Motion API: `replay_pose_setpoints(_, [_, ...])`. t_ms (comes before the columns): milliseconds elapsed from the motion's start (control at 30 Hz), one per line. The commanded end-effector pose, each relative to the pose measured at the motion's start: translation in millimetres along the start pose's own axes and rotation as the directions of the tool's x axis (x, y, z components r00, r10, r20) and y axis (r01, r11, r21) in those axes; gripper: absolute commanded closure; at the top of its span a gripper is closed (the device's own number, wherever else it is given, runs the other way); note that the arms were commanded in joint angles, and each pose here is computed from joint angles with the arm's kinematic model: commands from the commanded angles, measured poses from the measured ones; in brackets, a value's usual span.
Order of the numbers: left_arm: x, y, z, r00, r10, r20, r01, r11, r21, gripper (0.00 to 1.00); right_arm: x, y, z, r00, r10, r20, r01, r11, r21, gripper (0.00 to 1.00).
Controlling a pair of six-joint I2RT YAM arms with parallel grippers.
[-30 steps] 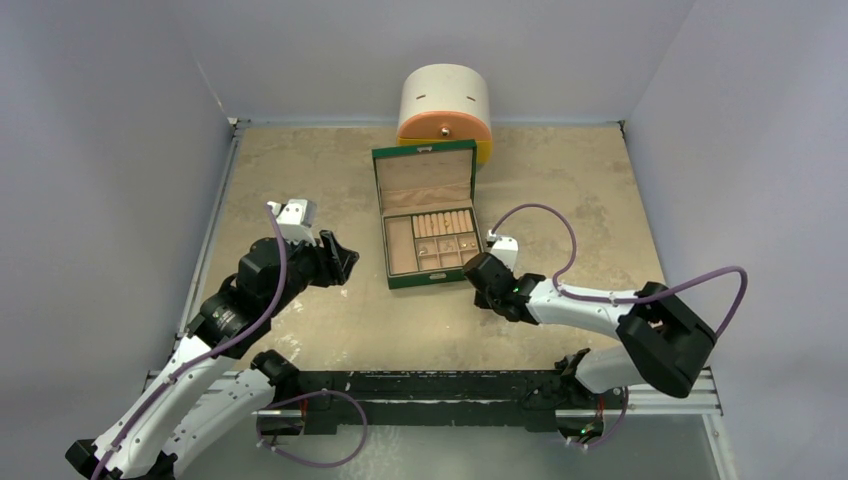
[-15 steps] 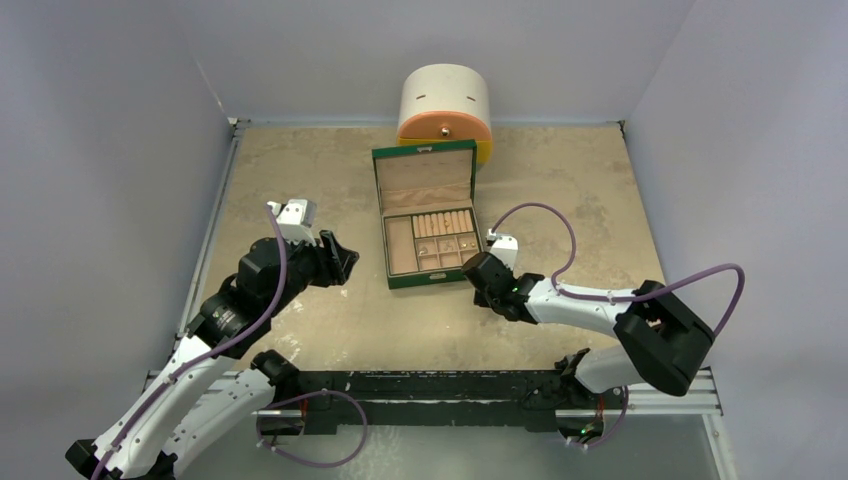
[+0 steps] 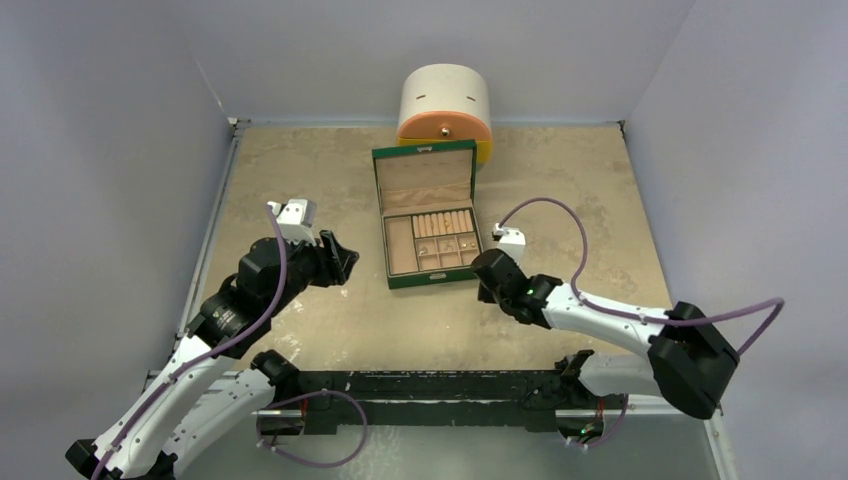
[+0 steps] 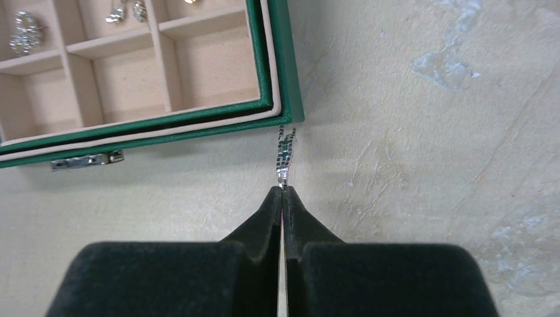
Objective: Organize the mixed jewelry
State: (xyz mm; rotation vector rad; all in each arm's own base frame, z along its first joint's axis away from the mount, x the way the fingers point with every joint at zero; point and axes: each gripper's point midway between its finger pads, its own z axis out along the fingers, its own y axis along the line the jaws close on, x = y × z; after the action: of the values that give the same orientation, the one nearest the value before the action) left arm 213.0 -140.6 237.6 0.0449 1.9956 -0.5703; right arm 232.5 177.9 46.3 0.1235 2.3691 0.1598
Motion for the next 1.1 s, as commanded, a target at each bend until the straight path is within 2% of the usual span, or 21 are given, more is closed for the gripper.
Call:
replay_pose_setpoints(0, [-17,-7,-4,0.999,0.001,0.049,-0.002,1.0,0.028,0.47,-25,-5,-16,0.997,-0.02,0.069,0.02,1.0,0.008,1.0])
replay_pose_setpoints(533, [-18,-7,-5,0.998,0.001,0.056,-0.002,0.999,0.033,0.47,-94,48,-57,0.975,-0.088,0.205,0.127,0.975,-0.183,1.0])
replay_pose_setpoints(1067, [-19,-6,-8,0.998,-0.003,0.066,0.002,1.0,0.028,0.47,-113,117,-27,0.977,-0.125,0.174,0.17,0.946,-0.277,1.0])
